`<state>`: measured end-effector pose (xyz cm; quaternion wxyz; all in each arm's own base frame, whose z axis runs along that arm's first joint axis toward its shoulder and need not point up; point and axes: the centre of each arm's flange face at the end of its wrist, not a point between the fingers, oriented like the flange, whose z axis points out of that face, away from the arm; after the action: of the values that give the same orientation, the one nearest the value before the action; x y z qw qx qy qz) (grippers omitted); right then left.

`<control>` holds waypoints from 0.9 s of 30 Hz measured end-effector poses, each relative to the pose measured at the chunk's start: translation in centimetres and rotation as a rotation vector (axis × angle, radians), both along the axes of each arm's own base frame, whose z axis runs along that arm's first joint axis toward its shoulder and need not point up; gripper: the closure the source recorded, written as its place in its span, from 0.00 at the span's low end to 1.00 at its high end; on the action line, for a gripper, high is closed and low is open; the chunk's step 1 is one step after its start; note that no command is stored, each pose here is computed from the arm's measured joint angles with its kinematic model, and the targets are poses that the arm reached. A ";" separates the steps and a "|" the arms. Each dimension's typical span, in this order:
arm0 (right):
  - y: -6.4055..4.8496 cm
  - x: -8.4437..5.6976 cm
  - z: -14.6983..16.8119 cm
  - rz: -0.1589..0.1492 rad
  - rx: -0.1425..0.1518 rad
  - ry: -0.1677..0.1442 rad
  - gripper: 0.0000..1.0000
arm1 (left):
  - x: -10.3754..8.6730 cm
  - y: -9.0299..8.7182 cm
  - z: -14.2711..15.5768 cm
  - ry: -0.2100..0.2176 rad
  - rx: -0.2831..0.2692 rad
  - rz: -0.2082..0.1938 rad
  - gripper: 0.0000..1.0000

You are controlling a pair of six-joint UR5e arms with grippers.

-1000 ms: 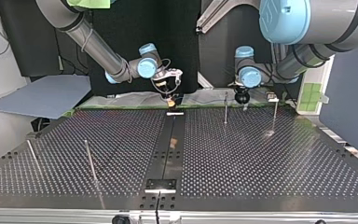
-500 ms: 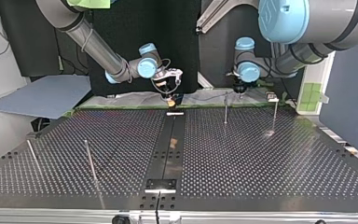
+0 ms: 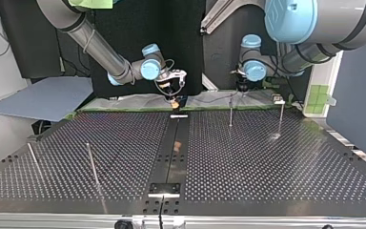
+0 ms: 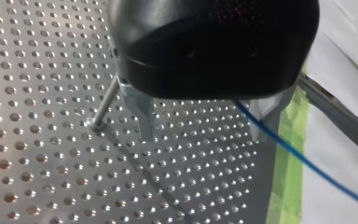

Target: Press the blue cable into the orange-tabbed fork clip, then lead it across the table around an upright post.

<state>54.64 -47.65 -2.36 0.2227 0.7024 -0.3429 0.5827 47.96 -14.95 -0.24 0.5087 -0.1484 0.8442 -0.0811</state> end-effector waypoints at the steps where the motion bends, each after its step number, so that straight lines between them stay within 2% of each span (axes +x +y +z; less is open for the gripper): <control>1: 0.0 0.0 0.0 0.000 0.001 0.001 1.00 | 0.0 0.0 0.2 -0.004 -0.001 0.001 0.00; 7: 0.0 0.0 0.0 0.000 0.003 0.002 1.00 | -0.5 0.1 1.6 -0.038 -0.031 0.008 0.00; 16: 0.1 0.0 0.0 0.000 0.005 0.004 1.00 | -1.7 -0.2 3.3 -0.094 -0.084 -0.018 0.00; 21: 0.1 0.0 0.0 0.000 0.005 0.004 1.00 | -2.8 -0.4 3.6 -0.111 -0.088 -0.029 0.00; 27: 0.0 -0.1 0.0 -0.001 0.005 0.004 1.00 | -4.6 -1.1 3.0 -0.113 -0.071 -0.073 0.00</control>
<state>54.59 -47.64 -2.39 0.2217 0.7040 -0.3441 0.5804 43.34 -16.05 2.72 0.5466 -0.1307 0.8156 -0.1375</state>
